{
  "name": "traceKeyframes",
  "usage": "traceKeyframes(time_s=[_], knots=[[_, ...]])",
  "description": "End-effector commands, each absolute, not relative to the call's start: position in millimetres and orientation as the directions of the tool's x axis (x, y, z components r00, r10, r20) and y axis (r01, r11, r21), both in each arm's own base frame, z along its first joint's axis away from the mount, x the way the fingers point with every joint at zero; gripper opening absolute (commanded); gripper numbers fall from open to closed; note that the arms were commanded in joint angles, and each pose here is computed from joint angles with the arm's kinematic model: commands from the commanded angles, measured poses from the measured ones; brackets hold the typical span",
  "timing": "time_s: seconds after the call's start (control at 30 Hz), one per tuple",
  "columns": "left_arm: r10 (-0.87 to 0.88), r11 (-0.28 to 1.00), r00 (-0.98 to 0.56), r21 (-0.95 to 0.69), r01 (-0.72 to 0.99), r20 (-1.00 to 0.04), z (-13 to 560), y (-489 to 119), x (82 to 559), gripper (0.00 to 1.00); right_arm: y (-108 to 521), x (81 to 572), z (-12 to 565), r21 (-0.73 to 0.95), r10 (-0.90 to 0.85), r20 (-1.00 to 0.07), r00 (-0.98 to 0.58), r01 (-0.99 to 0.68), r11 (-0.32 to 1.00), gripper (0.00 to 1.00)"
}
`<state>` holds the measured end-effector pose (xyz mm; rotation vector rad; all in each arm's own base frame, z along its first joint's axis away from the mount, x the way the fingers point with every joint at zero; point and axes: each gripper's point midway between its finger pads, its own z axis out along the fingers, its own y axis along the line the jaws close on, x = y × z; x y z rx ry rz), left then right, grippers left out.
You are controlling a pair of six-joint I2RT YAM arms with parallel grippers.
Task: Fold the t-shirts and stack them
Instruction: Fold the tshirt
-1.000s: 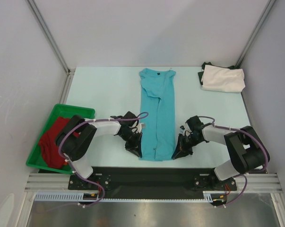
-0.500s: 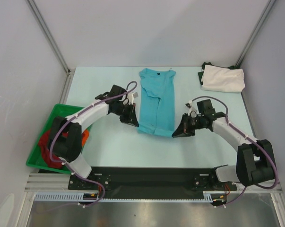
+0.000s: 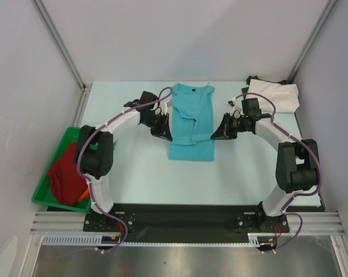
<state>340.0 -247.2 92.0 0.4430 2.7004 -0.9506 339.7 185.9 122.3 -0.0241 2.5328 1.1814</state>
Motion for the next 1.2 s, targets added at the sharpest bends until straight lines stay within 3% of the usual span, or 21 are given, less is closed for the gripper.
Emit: traceKeyframes(time_s=[0.0,0.37,0.4,0.43,0.47,0.5,0.53,0.6,0.67,0.93,1.17], knots=[[0.201,0.729,-0.891,-0.546,0.413,-0.407,104.4,-251.0,375.4,0.00,182.6,361.0,122.9,0.702,0.112,-0.397,-0.911,-0.223,0.676,0.00],[0.151,0.735,-0.899,-0.561,0.381,-0.412,90.5,-250.2,417.2,0.00,192.2,427.0,111.2,0.647,0.084,-0.466,-0.881,-0.274,0.711,0.00],[0.149,0.737,-0.894,-0.556,0.385,-0.422,91.8,-250.1,421.4,0.01,190.9,431.7,109.5,0.628,0.083,-0.473,-0.877,-0.269,0.730,0.03],[0.142,0.755,-0.891,-0.535,0.380,-0.432,90.6,-246.3,428.0,0.25,189.3,435.6,108.1,0.617,0.085,-0.478,-0.874,-0.265,0.741,0.25],[0.148,0.767,-0.887,-0.515,0.382,-0.438,88.0,-243.7,431.4,0.35,188.0,440.3,110.6,0.606,0.090,-0.490,-0.867,-0.265,0.750,0.36],[0.150,0.775,-0.875,-0.494,0.394,-0.461,92.8,-242.7,438.8,0.42,186.2,441.2,112.0,0.594,0.090,-0.496,-0.863,-0.262,0.761,0.44],[0.152,0.796,-0.867,-0.462,0.392,-0.474,93.0,-238.1,444.1,0.55,185.0,440.3,114.1,0.589,0.084,-0.503,-0.860,-0.270,0.762,0.53],[0.157,0.817,-0.857,-0.423,0.393,-0.491,99.4,-231.0,447.1,0.68,181.7,428.6,117.7,0.585,0.076,-0.496,-0.865,-0.268,0.766,0.56],[0.171,0.802,-0.850,-0.431,0.414,-0.498,108.7,-229.3,439.7,0.69,175.0,415.0,114.5,0.591,0.077,-0.473,-0.878,-0.251,0.767,0.58],[0.182,0.702,-0.953,-0.647,0.298,-0.242,75.8,-234.0,348.5,0.70,170.1,333.7,73.8,0.684,0.103,-0.267,-0.958,-0.113,0.721,0.57],[0.140,0.676,-0.983,-0.713,0.185,-0.122,52.4,-240.0,327.4,0.69,174.6,326.4,50.7,0.685,0.090,-0.228,-0.969,-0.094,0.723,0.56]])
